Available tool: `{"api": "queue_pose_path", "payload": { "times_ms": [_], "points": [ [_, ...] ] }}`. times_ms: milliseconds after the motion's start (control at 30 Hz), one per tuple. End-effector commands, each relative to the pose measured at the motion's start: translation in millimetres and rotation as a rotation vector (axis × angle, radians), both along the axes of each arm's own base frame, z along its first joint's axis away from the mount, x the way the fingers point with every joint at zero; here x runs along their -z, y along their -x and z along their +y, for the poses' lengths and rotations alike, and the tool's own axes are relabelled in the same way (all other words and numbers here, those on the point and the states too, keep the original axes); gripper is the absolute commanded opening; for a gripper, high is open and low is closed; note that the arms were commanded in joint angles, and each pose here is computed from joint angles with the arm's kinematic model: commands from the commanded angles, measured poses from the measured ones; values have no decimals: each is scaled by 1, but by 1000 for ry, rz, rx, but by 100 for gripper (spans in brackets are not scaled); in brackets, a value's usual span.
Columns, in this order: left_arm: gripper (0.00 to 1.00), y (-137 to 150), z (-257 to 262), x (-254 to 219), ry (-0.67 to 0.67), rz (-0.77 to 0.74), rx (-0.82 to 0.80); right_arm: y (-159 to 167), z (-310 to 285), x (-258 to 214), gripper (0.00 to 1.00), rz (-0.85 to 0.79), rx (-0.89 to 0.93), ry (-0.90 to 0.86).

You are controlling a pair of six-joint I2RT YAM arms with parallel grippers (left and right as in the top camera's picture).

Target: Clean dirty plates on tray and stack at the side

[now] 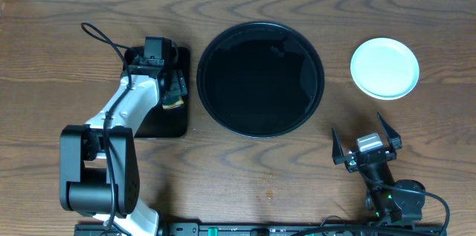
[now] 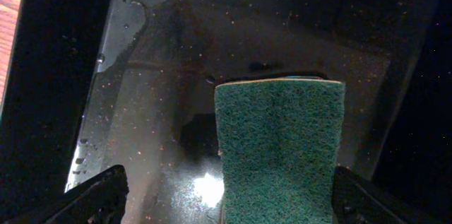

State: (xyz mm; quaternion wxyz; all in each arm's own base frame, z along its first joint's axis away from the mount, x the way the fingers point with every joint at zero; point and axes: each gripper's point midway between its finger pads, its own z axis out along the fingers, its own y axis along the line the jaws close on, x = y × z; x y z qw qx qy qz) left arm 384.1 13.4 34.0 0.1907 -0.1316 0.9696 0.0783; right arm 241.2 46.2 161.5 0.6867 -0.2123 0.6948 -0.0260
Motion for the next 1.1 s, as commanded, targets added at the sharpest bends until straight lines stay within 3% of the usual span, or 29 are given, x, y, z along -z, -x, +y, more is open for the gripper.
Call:
{"api": "queue_pose_path", "payload": {
  "times_ms": [0, 400, 533, 667, 900, 1067],
  "points": [
    [90, -1, 4, -7, -18, -18, -1, 0, -3, 2, 99, 10, 15, -17],
    [90, -1, 2, -18, -16, -42, 6, 0, -3, 2, 99, 10, 15, -16],
    [90, -1, -4, -65, -7, -158, 19, 0, -3, 2, 99, 10, 15, -17],
    [90, 5, -7, -147, 11, -383, 26, 0, -3, 2, 99, 10, 15, -17],
    [90, 65, 10, -285, -8, -797, -28, 0, -3, 2, 99, 10, 15, -17],
    [90, 125, 17, -317, -5, -948, -30, 0, -3, 2, 99, 10, 15, -16]
  ]
}}
